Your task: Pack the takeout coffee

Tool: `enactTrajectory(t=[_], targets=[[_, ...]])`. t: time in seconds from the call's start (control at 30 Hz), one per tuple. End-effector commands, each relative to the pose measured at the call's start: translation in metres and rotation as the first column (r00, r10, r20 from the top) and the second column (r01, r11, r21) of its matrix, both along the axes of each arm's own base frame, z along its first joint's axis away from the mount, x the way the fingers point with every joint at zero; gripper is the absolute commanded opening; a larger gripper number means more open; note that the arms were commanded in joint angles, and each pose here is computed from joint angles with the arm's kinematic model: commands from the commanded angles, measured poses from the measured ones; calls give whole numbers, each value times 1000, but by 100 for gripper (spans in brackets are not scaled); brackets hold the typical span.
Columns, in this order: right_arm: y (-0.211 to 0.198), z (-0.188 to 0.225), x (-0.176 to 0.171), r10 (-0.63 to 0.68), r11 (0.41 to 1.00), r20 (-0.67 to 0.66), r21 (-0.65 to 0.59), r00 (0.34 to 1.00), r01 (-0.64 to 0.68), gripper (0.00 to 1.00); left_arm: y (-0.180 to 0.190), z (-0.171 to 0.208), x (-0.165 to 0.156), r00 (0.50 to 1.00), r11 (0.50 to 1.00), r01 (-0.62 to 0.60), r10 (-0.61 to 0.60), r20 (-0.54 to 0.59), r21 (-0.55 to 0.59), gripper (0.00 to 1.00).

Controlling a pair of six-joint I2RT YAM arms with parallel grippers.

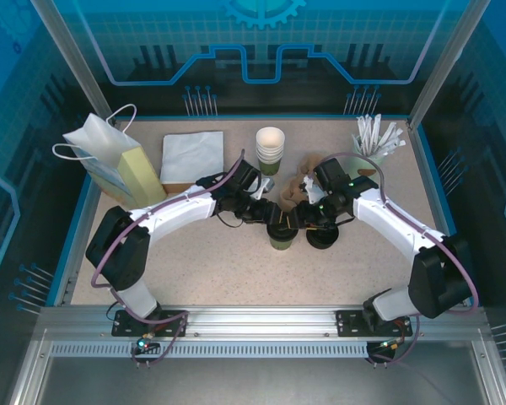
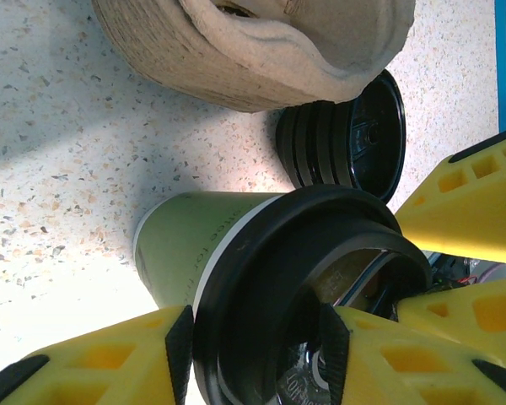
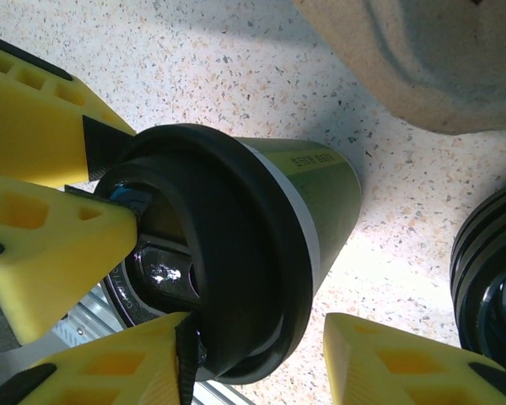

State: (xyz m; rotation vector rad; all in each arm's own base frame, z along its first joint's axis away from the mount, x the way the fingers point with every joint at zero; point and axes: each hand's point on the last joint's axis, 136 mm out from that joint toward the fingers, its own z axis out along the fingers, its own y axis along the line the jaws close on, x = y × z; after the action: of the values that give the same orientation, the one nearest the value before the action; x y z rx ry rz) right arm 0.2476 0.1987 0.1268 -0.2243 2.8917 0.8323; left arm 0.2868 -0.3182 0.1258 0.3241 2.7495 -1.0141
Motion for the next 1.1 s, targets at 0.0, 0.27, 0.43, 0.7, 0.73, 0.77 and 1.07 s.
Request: enactTrajectory(t=[0.0, 0.27, 0.43, 0.7, 0.73, 0.77, 1.07], targets=[[-5, -11, -12, 22, 998, -56, -60, 998, -25, 43, 10, -17, -9, 999, 996, 9, -6, -40, 86, 43], [-13, -27, -21, 25, 994, -111, -103, 994, -36, 39, 15, -22, -10, 999, 993, 7, -2, -41, 121, 43], [-18, -43, -28, 21, 989, -162, -138, 987, -43, 38, 19, -28, -12, 999, 989, 7, 0, -47, 147, 40], [-24, -51, -33, 25, 984, -198, -170, 980, -60, 38, 26, -38, -16, 998, 981, 5, 6, -56, 192, 36], [-24, -51, -33, 25, 984, -197, -171, 980, -59, 38, 27, -41, -17, 998, 980, 6, 6, -59, 199, 35], [-23, -49, -32, 27, 984, -192, -167, 981, -60, 38, 29, -43, -18, 998, 978, 3, 9, -61, 208, 34], [-24, -40, -25, 26, 983, -161, -173, 987, -54, 38, 40, -61, -33, 996, 970, 4, 19, -91, 244, 32]])
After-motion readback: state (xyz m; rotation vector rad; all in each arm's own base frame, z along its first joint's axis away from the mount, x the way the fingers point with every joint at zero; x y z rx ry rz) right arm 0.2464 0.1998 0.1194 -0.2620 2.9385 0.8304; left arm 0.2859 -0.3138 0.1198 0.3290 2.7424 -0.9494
